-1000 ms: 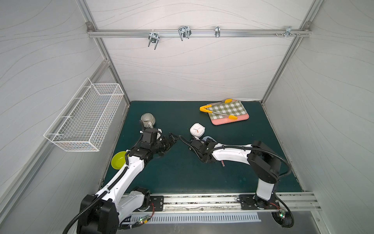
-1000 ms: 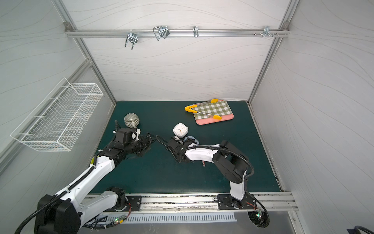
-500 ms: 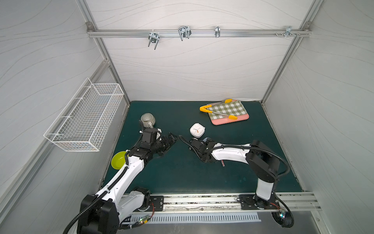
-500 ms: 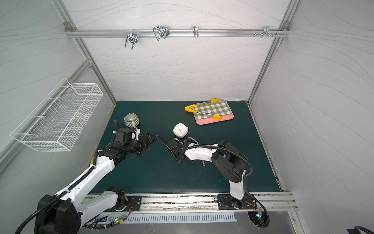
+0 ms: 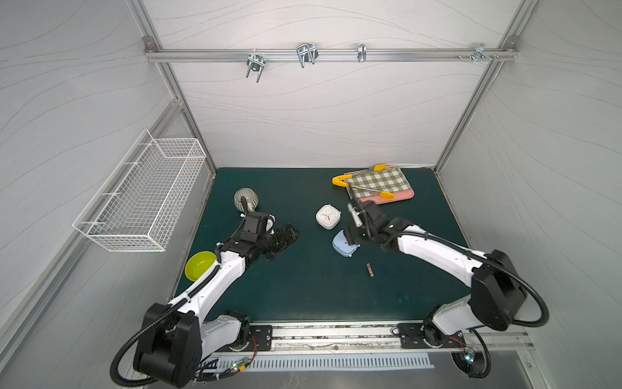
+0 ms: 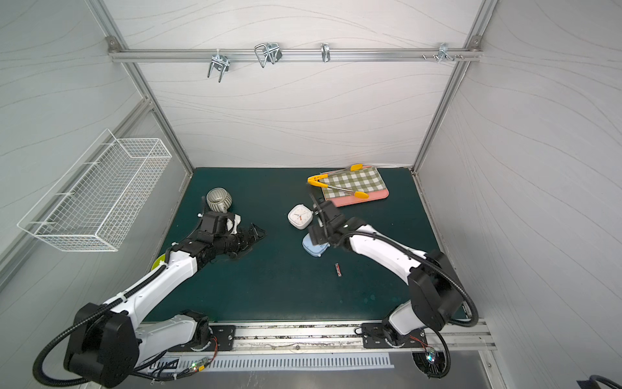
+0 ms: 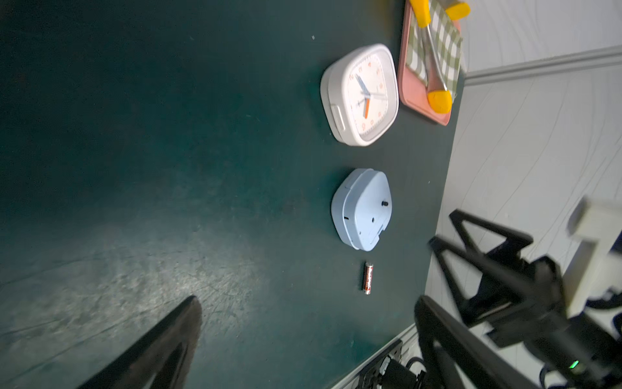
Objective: Insert the battery into the alarm
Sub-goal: Adjust the alarm at the center of the board, then move the alarm to the center of the board.
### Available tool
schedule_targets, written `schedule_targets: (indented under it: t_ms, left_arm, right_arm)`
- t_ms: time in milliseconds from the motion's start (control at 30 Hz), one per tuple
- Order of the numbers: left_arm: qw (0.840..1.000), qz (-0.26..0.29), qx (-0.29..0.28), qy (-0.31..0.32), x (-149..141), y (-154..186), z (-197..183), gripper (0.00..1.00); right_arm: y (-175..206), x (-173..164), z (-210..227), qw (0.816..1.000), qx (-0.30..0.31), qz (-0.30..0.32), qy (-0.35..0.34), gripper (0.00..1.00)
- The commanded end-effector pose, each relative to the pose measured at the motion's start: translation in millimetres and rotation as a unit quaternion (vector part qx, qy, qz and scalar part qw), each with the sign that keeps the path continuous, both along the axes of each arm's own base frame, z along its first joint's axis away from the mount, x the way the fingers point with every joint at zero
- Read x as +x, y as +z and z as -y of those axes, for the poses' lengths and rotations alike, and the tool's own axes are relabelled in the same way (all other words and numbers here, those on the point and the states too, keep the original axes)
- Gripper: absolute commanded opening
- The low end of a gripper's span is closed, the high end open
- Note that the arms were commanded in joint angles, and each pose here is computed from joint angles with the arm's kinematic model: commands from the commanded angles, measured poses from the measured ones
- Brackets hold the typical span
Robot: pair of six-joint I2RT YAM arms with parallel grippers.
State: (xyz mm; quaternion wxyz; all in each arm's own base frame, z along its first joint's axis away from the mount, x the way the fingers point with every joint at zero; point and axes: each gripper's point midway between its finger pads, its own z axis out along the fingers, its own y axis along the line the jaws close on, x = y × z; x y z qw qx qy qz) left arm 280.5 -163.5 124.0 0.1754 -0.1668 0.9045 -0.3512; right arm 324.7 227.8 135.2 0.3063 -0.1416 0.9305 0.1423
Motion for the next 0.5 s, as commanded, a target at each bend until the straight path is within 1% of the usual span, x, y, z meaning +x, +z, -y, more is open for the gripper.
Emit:
schedule_targets:
  t_ms: [0, 33, 133, 300, 367, 467]
  left_arm:
    - [0.998, 0.03, 0.026, -0.057, 11.0, 13.0, 25.6, 1.0]
    - [0.997, 0.026, 0.027, -0.067, 11.1, 10.2, 32.0, 1.0]
    - [0.996, 0.017, 0.026, -0.086, 10.0, 1.9, 46.8, 1.0]
    - [0.995, 0.009, 0.027, -0.091, 8.5, -6.9, 49.9, 0.99]
    - [0.995, 0.006, 0.03, -0.092, 6.7, -9.7, 48.6, 1.0]
    - [0.995, 0.005, 0.032, -0.092, 4.4, -11.2, 47.2, 1.0]
  right_arm:
    - [-26.1, -4.7, 3.9, 0.967, 0.17, -0.172, -0.081, 0.63]
    - [-29.2, 1.0, 5.7, 0.962, 0.183, -0.187, -0.083, 0.57]
    - [-38.9, 18.1, 6.6, 0.955, 0.191, -0.217, -0.07, 0.47]
    - [-61.7, 34.2, -3.5, 0.951, 0.174, -0.254, -0.042, 0.4]
    - [-68.0, 35.8, -12.3, 0.947, 0.174, -0.269, -0.027, 0.33]
    - [-74.9, 32.9, -26.3, 0.946, 0.161, -0.281, -0.003, 0.28]
